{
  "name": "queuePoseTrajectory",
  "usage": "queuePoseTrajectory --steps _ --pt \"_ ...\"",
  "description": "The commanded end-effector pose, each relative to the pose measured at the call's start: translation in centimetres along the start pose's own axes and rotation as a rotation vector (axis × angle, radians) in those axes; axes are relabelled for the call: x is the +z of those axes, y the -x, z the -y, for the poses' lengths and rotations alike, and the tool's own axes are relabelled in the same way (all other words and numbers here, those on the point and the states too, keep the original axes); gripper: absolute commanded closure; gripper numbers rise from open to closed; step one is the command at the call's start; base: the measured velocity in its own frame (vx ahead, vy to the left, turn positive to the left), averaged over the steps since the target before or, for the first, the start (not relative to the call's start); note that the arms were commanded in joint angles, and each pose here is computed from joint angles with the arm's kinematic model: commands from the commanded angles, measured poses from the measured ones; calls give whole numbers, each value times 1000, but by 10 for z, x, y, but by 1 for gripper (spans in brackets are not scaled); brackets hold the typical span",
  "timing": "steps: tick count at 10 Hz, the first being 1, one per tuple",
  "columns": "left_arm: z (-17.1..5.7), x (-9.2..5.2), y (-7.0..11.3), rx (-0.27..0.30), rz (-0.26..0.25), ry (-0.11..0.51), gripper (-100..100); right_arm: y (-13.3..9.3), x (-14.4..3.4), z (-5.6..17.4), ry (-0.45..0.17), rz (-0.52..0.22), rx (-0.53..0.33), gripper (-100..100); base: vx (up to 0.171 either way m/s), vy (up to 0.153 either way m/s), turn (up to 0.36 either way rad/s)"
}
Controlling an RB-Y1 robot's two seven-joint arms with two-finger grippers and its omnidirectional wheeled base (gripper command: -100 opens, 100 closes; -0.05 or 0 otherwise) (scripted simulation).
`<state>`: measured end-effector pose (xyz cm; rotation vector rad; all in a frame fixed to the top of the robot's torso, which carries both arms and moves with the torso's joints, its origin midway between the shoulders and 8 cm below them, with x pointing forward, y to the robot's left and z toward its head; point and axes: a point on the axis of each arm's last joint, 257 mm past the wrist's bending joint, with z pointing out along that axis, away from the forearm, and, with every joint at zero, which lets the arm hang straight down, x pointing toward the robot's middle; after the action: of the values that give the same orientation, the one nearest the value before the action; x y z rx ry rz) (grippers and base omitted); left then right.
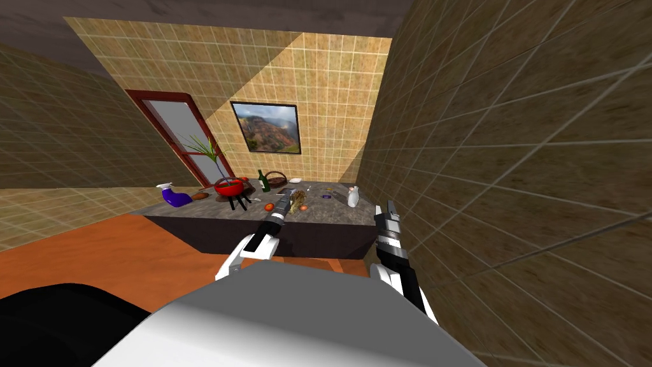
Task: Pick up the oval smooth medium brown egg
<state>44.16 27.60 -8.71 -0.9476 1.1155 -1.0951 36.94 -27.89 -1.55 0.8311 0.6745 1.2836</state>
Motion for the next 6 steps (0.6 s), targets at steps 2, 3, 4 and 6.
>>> queuePoseTrajectory --steps 2,3,4,6 --pt "-13 7 -4 0 -6 58 -100 0 0 0 0 0 0 0 -3 -22 -34" --pt "-21 7 -3 0 -4 89 -100 0 0 0 0 0 0 0 0 -18 -24" --pt "-25 12 -6 -1 -10 106 -100 0 0 0 0 0 0 0 3 -19 -44" --pt "-37 15 -9 -2 -14 155 -100 0 0 0 0 0 0 0 3 -14 -29"
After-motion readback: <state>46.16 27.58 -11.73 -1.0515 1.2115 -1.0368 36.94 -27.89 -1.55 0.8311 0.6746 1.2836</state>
